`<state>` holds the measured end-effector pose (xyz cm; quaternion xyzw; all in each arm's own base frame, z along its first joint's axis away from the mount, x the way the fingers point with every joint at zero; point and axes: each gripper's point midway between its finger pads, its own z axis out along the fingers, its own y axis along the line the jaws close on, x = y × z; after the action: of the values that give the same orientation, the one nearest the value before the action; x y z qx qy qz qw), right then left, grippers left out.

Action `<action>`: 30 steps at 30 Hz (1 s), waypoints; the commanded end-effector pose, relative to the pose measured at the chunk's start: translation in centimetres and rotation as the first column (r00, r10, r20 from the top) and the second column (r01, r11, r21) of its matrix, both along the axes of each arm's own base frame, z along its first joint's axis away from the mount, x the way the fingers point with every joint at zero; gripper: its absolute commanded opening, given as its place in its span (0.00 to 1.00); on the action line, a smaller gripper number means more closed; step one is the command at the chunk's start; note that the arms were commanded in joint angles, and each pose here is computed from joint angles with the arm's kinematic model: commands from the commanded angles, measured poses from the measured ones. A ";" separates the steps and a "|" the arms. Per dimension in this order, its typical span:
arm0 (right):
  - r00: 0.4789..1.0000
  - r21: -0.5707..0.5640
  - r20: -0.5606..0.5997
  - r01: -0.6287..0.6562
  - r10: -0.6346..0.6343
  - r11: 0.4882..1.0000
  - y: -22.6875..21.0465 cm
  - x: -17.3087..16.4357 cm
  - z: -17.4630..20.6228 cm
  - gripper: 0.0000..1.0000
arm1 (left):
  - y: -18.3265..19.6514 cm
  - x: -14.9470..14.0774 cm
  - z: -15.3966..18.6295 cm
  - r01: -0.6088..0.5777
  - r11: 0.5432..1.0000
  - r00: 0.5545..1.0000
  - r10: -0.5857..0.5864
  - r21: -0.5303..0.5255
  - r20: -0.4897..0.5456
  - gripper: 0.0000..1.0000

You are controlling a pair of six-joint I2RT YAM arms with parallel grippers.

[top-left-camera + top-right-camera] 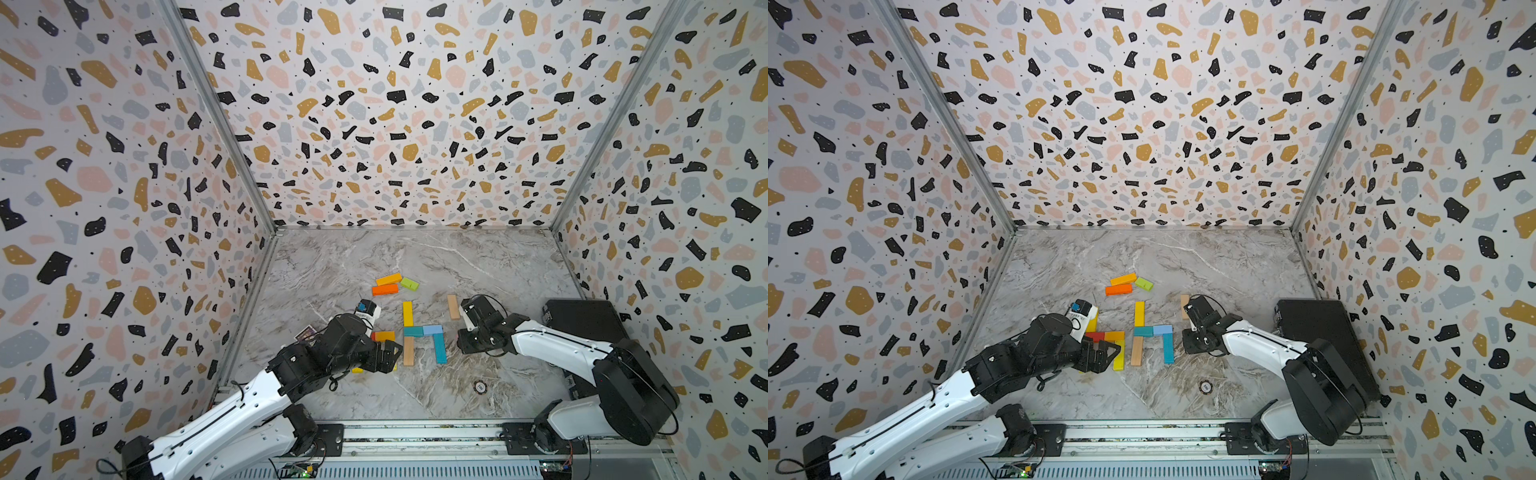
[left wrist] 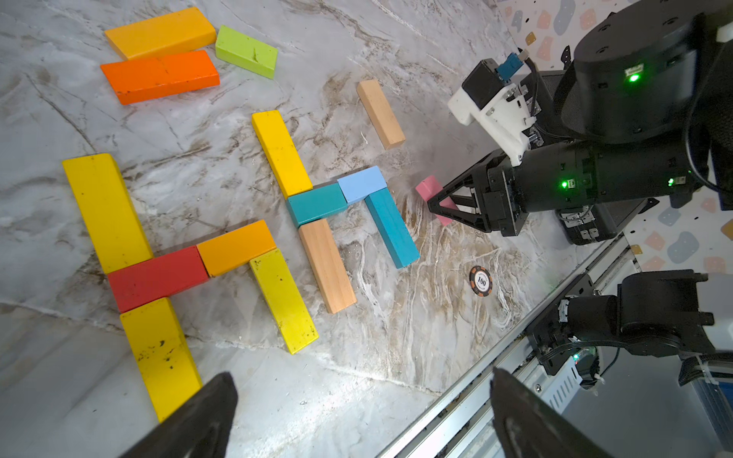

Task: Assemble the letter h with building blocks
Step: Place the building block at the center of the board.

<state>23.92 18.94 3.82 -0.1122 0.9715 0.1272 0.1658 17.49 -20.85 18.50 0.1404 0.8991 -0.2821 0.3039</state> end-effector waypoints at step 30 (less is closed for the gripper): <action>0.934 -0.111 0.098 0.354 -0.344 0.929 -5.3 0.2 1.4 0.73 | -0.5 0.2 -0.2 0.012 0.999 1.000 -0.012 -0.030 0.016 0.99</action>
<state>23.60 12.28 3.75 0.0075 0.9802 -0.0233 0.1964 17.75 -21.25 18.05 0.1406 0.8979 -0.2869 0.3028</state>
